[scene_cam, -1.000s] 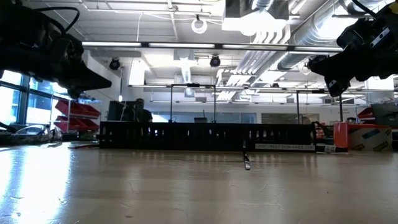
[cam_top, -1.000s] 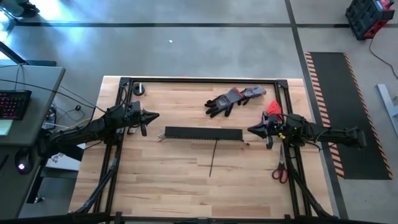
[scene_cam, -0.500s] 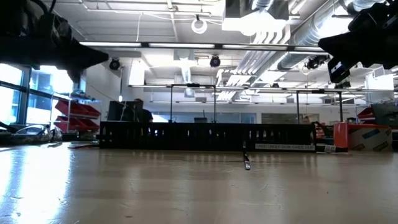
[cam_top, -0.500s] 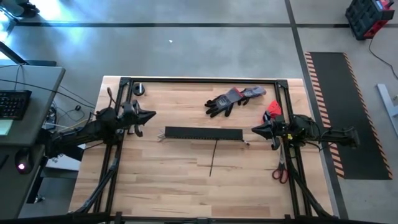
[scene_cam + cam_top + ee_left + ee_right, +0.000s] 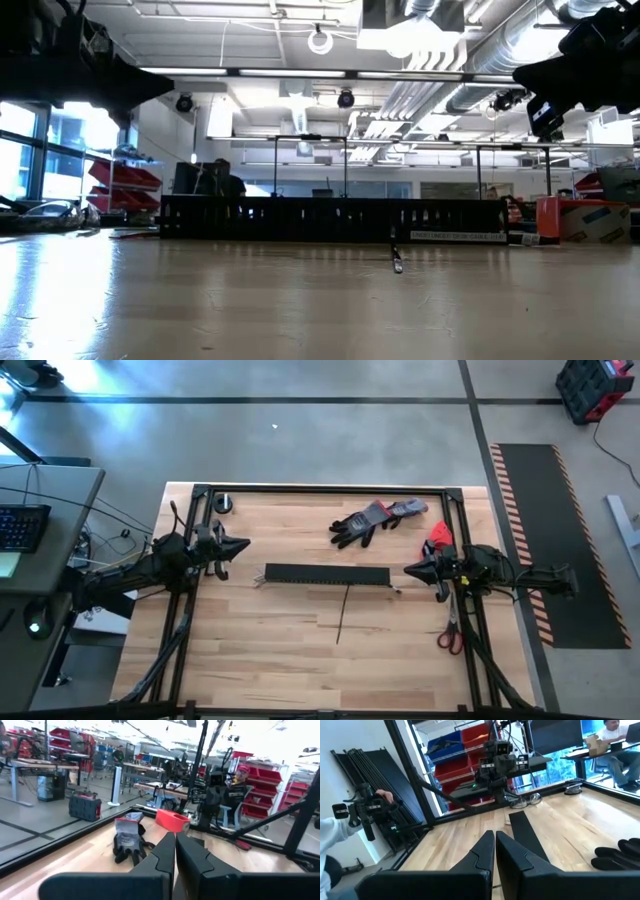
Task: Ziptie cables
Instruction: Return to Home Position
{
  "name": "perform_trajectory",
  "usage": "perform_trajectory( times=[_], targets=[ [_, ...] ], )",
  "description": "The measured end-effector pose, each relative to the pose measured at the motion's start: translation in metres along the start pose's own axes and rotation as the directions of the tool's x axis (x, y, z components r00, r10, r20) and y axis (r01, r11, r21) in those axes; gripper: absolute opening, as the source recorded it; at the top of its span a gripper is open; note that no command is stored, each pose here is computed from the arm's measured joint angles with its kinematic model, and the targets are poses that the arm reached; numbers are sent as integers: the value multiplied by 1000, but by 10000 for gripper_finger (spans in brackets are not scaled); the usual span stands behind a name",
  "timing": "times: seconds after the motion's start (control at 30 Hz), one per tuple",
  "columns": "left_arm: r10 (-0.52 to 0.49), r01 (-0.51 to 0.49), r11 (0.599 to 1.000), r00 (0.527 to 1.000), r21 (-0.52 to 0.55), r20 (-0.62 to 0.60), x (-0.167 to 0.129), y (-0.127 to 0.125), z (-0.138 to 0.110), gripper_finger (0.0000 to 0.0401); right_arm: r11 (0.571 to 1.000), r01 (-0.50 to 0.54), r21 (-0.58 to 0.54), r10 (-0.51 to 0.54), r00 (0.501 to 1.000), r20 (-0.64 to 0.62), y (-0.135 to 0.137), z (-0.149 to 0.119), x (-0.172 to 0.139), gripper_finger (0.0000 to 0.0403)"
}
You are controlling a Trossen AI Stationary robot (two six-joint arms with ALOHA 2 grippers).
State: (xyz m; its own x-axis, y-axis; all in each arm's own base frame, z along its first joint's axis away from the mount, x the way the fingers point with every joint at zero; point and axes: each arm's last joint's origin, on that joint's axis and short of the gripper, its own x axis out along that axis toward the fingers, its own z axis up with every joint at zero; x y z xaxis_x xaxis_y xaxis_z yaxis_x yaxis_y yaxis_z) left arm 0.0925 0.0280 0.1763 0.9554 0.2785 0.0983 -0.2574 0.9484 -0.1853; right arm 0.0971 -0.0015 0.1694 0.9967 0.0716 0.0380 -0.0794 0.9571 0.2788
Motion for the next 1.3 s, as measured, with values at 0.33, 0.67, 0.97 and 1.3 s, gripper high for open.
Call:
perform_trajectory(
  times=[0.33, 0.67, 0.97, 1.3],
  targets=[
    [-29, 29, 1000, 999, -4, -16, 0, -3, -2, 0, 1000, 3, 0, -3, 1000, -1, 0, 0, 0, 0],
    [-241, 240, 970, 969, -30, -55, -3, -24, -6, 0, 1000, 3, 0, -3, 1000, -1, 0, 0, 0, 1],
    [-292, 289, 956, 953, -39, -78, -4, -29, -8, 0, 1000, 3, 0, -3, 1000, -1, 0, 0, 0, 0],
    [-292, 289, 956, 953, -38, -78, -4, -29, -8, 0, 1000, 4, 0, -4, 1000, -1, 0, 0, 0, 0]
  ],
)
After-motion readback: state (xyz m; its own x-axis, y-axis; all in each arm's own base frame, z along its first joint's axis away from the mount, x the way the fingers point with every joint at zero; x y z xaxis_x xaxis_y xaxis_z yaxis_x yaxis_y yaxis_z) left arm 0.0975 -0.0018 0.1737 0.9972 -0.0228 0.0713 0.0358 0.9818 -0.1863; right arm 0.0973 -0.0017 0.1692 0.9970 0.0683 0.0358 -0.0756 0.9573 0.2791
